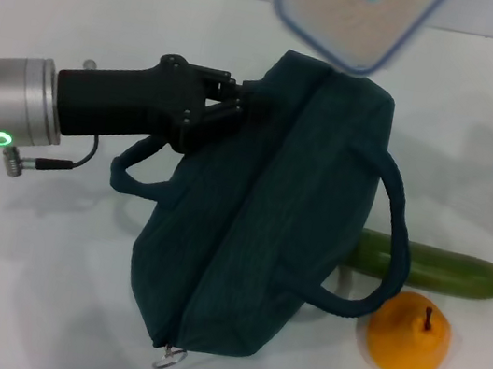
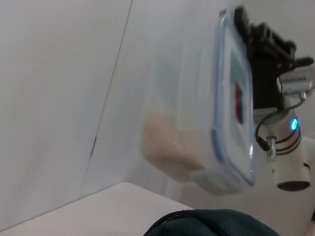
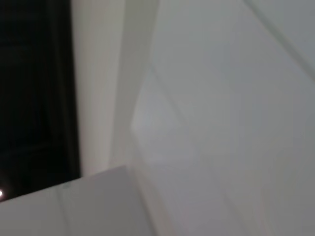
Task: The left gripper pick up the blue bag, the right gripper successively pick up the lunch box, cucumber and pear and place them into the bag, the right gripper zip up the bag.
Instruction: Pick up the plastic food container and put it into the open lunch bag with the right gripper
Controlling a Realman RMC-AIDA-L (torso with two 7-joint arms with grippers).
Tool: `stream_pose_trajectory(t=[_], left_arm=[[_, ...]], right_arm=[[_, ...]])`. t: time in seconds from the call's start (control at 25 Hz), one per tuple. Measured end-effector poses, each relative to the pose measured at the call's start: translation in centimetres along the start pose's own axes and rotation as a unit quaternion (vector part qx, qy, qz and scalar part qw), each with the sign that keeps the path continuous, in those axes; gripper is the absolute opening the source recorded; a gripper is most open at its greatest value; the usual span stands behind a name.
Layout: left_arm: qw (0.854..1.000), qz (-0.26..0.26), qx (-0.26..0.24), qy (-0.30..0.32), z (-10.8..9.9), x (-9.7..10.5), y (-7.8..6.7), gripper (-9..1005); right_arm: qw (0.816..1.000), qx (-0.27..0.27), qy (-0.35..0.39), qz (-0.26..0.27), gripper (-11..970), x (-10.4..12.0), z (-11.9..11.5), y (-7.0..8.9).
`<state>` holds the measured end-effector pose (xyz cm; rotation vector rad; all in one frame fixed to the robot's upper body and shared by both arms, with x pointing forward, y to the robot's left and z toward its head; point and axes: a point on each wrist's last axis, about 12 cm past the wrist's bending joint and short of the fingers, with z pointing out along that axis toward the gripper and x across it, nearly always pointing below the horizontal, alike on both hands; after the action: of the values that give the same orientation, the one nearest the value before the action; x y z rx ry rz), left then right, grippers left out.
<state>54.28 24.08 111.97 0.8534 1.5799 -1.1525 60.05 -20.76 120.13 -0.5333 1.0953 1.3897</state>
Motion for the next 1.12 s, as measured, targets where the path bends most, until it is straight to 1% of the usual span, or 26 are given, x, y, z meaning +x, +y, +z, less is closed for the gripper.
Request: stream_pose_trajectory(t=[0.12,0.2,0.28,0.6,0.72,0.8,1.0,1.12], left_arm=[[1.000,0.001,0.002,0.000,0.2,-0.1,0.0,130],[1.000,0.001,0.002,-0.002,0.2,-0.1,0.0,130],[1.000,0.002,0.000,-0.003,0.1,-0.1,0.1,131],[1.000,-0.001,-0.026,-0.011,-0.2,-0.1,0.6,131],[0.999,-0.004,-0.038,-0.014,-0.3,-0.1,0.9,130],[0.999,-0.003,-0.045,-0.024,-0.2,-0.3,1.0,130],[0.998,-0.002,-0.049,-0.025,-0.1,-0.5,1.2,130],[0.998,-0.002,-0.051,-0.025,0.0,-0.5,1.3,129]], right_arm=[[0.999,-0.020,0.030,0.007,97,1.0,1.9,0.2],[0.999,-0.023,0.048,0.011,97,1.7,2.3,0.3],[0.998,-0.020,0.053,0.015,97,2.1,2.1,0.3],[0.998,0.012,0.053,0.026,98,3.4,-1.7,0.9],[0.997,0.021,0.064,0.030,98,3.7,-2.9,1.1],[0.995,0.028,0.084,0.036,98,4.5,-3.8,1.3],[0.995,0.036,0.090,0.037,99,4.4,-5.2,1.5],[0.994,0.037,0.099,0.037,99,4.4,-5.6,1.5]])
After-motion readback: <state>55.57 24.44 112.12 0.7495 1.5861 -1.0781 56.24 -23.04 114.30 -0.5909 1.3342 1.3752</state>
